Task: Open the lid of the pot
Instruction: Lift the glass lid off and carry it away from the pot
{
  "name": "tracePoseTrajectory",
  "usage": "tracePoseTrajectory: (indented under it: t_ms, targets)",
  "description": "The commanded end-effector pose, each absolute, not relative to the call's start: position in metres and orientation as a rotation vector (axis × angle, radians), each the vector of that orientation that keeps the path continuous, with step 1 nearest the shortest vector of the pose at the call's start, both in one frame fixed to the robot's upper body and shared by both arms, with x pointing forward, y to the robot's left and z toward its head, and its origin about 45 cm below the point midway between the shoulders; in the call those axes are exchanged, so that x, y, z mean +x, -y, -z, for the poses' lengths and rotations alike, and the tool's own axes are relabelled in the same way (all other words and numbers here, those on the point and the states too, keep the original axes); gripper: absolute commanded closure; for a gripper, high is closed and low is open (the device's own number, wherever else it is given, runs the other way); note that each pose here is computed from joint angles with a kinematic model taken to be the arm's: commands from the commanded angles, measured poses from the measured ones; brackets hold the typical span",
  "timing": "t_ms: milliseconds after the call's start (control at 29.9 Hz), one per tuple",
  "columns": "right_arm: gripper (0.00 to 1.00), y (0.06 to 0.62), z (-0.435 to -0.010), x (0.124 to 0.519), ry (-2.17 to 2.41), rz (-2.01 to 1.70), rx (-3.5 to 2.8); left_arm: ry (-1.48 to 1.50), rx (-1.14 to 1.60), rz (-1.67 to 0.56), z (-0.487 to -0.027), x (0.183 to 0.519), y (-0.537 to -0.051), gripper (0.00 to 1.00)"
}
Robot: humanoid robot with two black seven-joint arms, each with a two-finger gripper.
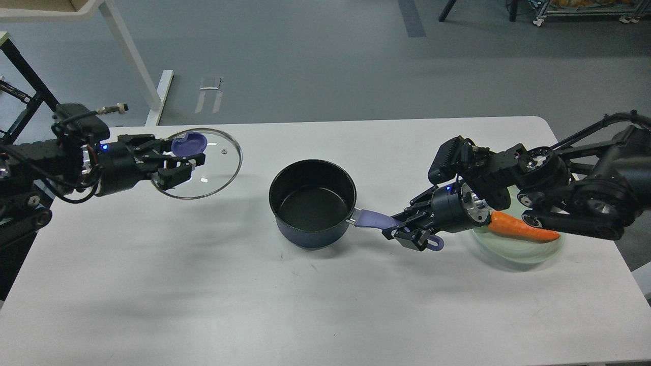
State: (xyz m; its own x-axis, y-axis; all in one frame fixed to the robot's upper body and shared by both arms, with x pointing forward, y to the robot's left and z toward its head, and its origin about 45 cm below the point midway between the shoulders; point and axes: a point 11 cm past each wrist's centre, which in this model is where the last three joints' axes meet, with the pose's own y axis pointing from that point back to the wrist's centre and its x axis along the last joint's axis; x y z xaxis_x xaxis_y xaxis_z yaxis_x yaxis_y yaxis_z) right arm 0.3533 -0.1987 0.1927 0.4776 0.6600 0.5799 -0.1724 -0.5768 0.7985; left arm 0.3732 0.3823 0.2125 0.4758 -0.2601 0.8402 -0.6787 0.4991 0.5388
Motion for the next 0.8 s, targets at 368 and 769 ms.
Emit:
tracePoseTrajectory:
  t_ms: [368, 769]
  targets:
    - [0.86, 0.198, -0.192, 0.347, -0.418, -1.2, 1.875, 0.992, 1.221, -0.36, -0.146, 0.341, -0.442, 0.64]
    - [0.86, 0.203, -0.189, 0.346, -0.416, -1.186, 1.872, 0.952, 1.237, -0.346, -0.129, 0.324, -0.449, 0.6]
